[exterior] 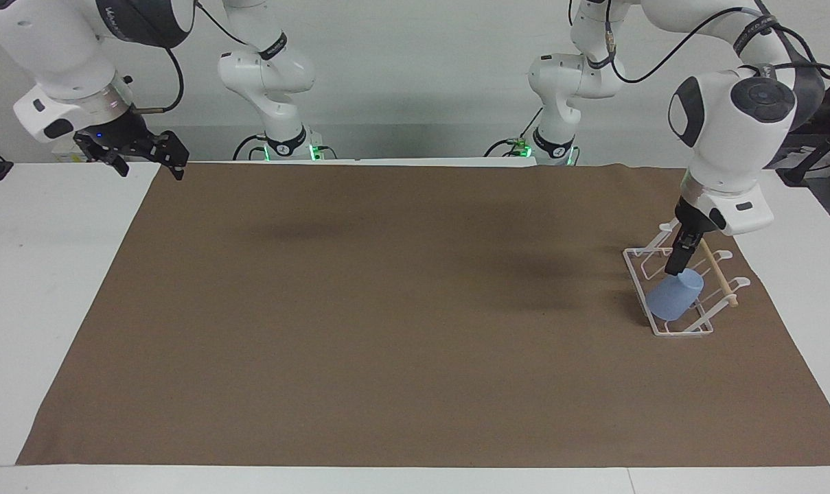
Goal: Hang cup on cup holder
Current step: 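Lower the cup onto the holder peg and open the left gripper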
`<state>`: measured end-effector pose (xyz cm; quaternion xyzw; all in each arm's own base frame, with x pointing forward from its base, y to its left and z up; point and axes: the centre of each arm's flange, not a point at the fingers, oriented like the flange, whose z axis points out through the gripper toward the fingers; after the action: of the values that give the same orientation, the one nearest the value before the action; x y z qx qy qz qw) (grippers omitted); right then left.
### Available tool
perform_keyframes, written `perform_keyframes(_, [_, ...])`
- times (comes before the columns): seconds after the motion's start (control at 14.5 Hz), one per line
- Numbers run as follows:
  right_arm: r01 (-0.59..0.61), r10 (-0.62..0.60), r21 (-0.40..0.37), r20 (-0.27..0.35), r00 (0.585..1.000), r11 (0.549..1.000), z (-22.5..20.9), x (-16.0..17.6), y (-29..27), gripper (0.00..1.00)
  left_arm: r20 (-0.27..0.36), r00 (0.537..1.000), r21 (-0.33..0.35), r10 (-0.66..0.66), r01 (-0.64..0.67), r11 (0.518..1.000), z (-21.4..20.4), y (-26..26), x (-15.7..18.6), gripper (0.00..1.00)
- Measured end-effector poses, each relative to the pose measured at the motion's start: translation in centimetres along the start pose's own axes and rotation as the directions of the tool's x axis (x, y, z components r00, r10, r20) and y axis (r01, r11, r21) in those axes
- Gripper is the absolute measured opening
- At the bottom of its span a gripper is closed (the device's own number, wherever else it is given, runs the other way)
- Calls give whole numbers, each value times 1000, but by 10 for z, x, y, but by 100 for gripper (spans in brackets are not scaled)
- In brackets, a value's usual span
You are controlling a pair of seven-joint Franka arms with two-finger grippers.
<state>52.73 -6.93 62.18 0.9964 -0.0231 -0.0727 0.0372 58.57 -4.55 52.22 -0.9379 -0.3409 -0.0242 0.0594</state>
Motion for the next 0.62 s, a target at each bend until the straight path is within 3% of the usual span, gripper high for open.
perform_keyframes(0.21, [0,0,0,0,1000,1000,0,0,0,100,48,973,10,225,-226,974,-1,-12,0,100])
perform_keyframes(0.41, [0,0,0,0,1000,1000,0,0,0,100,67,879,-1,472,-473,881,-11,-22,-3,100])
perform_keyframes(0.62, [0,0,0,0,1000,1000,0,0,0,100,61,796,-16,602,-602,798,-30,-35,-7,100])
